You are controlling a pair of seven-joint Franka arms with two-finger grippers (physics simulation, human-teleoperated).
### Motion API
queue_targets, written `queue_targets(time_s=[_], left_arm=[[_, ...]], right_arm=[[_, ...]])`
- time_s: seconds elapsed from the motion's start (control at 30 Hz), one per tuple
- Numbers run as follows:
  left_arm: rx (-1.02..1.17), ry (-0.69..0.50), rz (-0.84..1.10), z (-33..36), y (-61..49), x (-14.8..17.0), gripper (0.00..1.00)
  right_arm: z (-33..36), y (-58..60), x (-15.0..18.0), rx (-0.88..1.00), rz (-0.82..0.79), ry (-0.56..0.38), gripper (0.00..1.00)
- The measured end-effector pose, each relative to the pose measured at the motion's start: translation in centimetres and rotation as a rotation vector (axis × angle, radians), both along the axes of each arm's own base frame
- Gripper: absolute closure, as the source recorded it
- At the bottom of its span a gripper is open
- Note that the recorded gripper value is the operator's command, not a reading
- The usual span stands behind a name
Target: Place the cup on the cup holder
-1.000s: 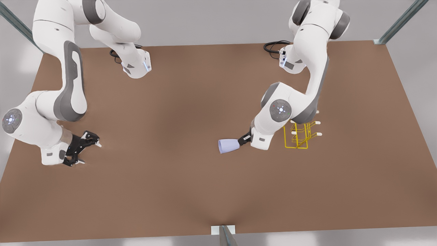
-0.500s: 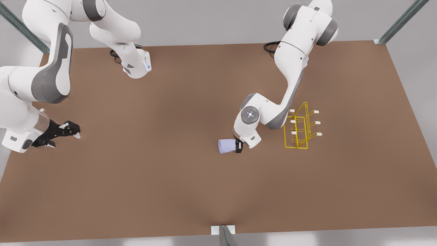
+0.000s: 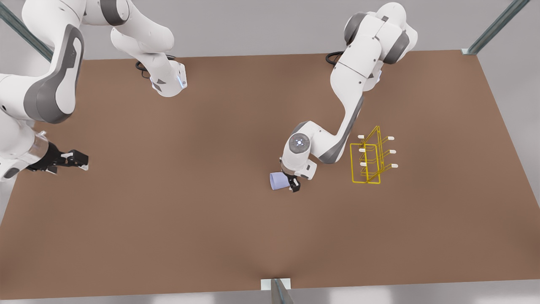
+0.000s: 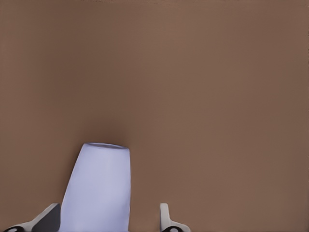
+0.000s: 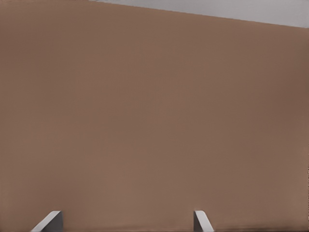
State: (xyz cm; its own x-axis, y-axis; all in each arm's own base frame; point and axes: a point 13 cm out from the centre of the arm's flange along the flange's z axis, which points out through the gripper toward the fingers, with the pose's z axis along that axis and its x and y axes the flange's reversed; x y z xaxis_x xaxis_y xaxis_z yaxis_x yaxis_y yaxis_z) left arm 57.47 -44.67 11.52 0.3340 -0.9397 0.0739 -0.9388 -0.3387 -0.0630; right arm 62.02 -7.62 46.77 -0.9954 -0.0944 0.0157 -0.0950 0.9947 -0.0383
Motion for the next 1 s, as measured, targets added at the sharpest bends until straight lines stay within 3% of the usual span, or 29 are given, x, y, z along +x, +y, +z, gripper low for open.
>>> queue_targets(time_s=[0.57,1.0], left_arm=[[0.109,0.025,0.077,-2.9,0.6,-2.6,0.0],[0.083,-0.002,0.067,-2.6,-1.6,-2.1,0.0]], right_arm=[[-0.2,-0.1,-0.5,-0.005,-0.115,0.022,0.0],[0.1,-1.0,-0.7,-0.004,-0.17,0.016,0.0]])
